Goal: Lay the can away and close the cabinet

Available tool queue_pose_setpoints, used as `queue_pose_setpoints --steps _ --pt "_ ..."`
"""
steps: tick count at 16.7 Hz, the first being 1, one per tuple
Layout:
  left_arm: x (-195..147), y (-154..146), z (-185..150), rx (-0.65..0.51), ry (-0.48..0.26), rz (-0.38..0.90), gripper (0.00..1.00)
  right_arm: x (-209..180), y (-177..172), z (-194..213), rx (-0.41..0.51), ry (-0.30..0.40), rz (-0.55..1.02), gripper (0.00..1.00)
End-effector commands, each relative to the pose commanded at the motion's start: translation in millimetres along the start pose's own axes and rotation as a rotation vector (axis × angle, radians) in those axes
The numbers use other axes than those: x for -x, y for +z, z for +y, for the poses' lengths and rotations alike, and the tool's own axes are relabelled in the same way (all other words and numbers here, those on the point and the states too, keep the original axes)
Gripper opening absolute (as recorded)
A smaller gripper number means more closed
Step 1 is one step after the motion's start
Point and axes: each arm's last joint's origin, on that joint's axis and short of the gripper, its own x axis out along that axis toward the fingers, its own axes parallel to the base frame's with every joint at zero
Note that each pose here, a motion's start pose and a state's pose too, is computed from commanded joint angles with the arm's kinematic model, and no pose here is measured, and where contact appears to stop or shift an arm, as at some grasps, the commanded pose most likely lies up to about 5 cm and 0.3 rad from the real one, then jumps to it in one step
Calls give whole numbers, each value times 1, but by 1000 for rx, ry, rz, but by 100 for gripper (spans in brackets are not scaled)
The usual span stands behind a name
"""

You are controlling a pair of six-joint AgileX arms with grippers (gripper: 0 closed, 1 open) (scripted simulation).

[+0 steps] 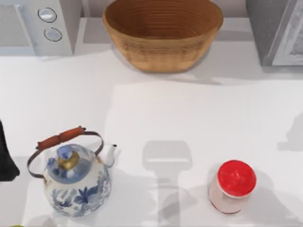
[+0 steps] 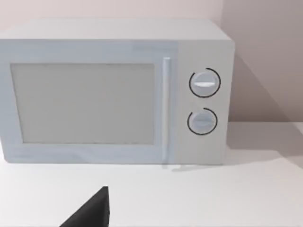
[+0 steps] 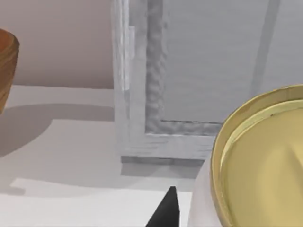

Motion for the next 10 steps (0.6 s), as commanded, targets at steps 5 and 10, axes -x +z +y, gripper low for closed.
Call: queue_pose_setpoints --steps 5,10 --pt "0 0 0 0 0 0 100 37 -29 13 -9 -1 -117 0" --pt "0 0 0 0 0 0 100 45 -51 16 -29 -21 -174 0"
